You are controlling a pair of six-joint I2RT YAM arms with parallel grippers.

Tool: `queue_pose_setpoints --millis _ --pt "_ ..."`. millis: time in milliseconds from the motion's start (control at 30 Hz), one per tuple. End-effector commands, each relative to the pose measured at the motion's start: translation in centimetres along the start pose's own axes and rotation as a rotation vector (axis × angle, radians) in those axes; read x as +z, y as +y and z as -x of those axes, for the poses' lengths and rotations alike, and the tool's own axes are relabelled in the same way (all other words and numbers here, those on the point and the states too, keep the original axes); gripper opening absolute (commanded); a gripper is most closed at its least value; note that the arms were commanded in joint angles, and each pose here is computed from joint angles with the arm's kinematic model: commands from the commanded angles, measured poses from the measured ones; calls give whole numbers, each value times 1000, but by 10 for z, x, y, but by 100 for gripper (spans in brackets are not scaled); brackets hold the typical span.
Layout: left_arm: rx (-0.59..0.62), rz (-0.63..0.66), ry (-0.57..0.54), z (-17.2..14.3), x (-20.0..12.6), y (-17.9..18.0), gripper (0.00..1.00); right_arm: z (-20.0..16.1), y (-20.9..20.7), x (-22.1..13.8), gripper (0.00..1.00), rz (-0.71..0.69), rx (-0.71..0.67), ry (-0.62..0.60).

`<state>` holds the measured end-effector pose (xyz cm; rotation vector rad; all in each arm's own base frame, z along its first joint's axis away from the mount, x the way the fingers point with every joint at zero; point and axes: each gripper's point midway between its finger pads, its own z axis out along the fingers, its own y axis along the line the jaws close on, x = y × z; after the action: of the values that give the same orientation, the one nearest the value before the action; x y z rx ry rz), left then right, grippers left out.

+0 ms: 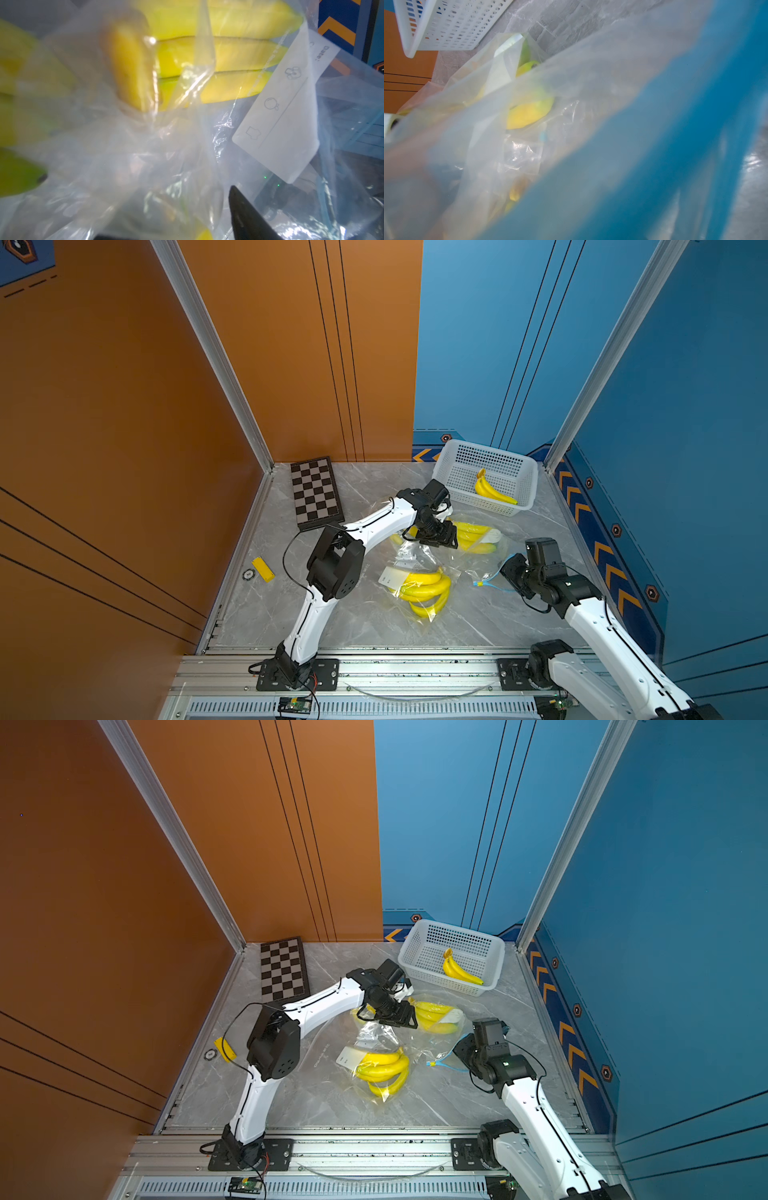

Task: Open the zip-top bag and take out the banana
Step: Adjust the zipper food storage bag at the center of the board.

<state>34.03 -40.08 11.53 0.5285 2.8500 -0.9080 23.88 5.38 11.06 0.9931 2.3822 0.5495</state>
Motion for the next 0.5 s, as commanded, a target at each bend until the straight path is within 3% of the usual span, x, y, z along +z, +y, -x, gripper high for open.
queue_pose_setpoints --millis 0,133,333,467 --pt "9 -49 -179 42 -67 -29 72 -4 -3 1 48 22 -16 15" --pt "-8 -89 -223 72 -63 -41 73 -6 -5 3 48 30 -2 29" --pt "-25 -87 -171 87 -3 -28 73 -6 -5 5 48 32 2 45" --pt "21 -58 -164 89 17 -18 73 -5 -4 8 48 40 2 59"
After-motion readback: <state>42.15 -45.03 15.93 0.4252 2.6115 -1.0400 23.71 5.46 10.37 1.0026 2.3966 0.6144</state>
